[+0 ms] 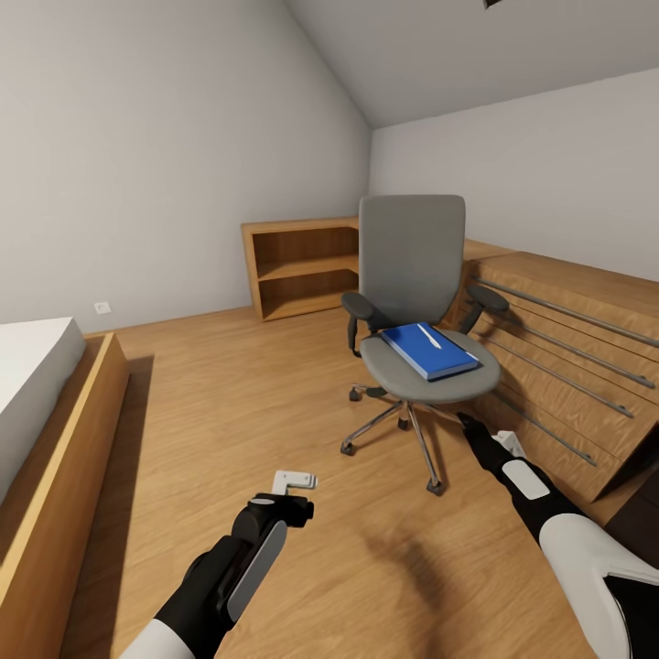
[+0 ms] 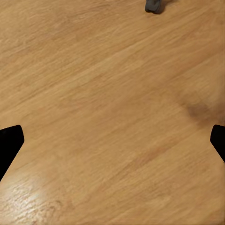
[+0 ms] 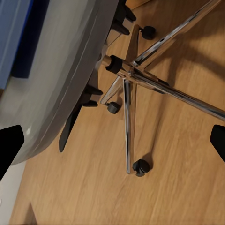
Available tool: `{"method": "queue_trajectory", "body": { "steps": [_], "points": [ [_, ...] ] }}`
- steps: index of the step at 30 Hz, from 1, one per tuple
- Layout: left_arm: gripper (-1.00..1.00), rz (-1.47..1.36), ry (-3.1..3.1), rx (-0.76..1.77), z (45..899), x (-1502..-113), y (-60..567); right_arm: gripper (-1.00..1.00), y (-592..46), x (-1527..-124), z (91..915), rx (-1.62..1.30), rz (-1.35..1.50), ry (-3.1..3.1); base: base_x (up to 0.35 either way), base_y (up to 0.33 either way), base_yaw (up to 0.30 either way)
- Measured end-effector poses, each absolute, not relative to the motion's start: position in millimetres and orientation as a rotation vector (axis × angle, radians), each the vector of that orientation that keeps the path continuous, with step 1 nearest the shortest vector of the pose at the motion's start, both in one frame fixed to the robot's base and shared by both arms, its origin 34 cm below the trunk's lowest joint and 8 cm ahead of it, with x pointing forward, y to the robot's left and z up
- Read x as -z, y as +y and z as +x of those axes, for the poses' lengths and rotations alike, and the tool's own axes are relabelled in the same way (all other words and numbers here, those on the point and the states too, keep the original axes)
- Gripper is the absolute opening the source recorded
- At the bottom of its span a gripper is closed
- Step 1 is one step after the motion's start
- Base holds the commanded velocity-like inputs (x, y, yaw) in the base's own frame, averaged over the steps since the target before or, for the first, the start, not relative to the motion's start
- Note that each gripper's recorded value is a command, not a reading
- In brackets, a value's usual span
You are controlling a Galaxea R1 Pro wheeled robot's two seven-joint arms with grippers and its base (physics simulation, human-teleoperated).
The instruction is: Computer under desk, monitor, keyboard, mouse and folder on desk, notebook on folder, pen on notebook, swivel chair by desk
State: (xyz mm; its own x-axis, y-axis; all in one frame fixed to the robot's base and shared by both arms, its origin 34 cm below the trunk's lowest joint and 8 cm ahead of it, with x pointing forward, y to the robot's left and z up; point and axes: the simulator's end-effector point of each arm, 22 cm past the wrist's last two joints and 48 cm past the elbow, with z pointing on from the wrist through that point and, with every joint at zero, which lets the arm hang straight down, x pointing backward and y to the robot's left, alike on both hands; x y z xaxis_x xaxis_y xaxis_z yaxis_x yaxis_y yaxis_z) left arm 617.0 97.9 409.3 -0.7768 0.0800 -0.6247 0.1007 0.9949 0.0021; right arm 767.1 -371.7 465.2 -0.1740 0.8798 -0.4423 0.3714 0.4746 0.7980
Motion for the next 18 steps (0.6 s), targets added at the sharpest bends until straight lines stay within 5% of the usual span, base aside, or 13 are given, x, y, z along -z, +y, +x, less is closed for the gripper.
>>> {"method": "queue_trajectory", "body": {
  "steps": [18],
  "points": [
    [1.00,0.067,2.316,0.061,636,-455,97,1.00,-369,-505,769,-0.684,1.038,1.707,0.000,0.000,0.000]
  ]
}}
